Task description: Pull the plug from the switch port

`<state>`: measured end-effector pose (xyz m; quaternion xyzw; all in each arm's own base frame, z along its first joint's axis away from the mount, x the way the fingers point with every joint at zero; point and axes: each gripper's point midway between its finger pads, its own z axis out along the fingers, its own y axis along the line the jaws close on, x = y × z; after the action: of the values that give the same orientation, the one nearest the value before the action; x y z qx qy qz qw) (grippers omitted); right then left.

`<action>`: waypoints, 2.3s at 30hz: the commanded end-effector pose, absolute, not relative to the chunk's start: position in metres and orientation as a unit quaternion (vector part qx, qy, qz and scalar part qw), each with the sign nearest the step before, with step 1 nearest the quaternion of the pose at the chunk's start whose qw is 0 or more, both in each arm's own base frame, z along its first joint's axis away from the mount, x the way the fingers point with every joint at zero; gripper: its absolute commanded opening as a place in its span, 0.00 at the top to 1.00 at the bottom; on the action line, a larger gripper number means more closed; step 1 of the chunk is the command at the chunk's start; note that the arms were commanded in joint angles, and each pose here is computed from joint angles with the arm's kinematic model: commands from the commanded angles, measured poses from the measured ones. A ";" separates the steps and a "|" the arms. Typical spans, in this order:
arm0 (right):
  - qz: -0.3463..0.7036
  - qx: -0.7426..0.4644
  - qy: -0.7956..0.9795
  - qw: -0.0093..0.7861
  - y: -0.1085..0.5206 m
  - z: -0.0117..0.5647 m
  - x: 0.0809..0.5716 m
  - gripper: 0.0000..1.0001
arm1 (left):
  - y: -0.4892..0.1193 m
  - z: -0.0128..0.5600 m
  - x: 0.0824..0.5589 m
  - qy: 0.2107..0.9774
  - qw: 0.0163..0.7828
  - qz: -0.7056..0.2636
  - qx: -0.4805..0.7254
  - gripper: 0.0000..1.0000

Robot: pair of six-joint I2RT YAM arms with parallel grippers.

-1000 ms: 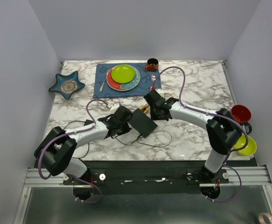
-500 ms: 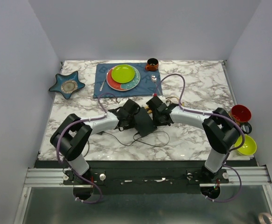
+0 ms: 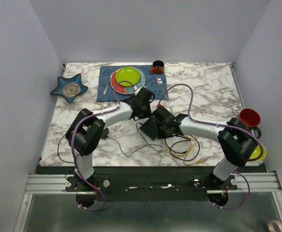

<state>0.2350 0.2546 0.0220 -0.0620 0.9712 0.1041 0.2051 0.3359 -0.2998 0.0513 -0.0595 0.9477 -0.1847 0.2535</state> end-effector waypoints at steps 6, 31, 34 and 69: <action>0.167 -0.061 0.922 0.343 0.279 0.142 0.274 0.99 | -0.263 0.145 0.377 0.909 0.365 -0.169 -0.113 0.86; 0.020 0.079 0.964 0.253 0.145 0.050 0.311 0.99 | -0.323 0.045 0.206 0.940 0.241 -0.237 -0.040 0.91; 0.004 0.083 0.969 0.231 0.137 0.028 0.301 0.99 | -0.327 0.029 0.202 0.946 0.221 -0.235 -0.033 0.91; 0.207 0.061 0.946 0.241 0.217 0.070 0.272 0.99 | -0.230 0.059 0.317 0.942 0.268 -0.147 -0.139 0.89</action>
<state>0.2523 0.2247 0.0308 0.0675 0.9580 0.2209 0.1701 0.3097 -0.2514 0.0273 -0.1480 0.9480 -0.1796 0.2171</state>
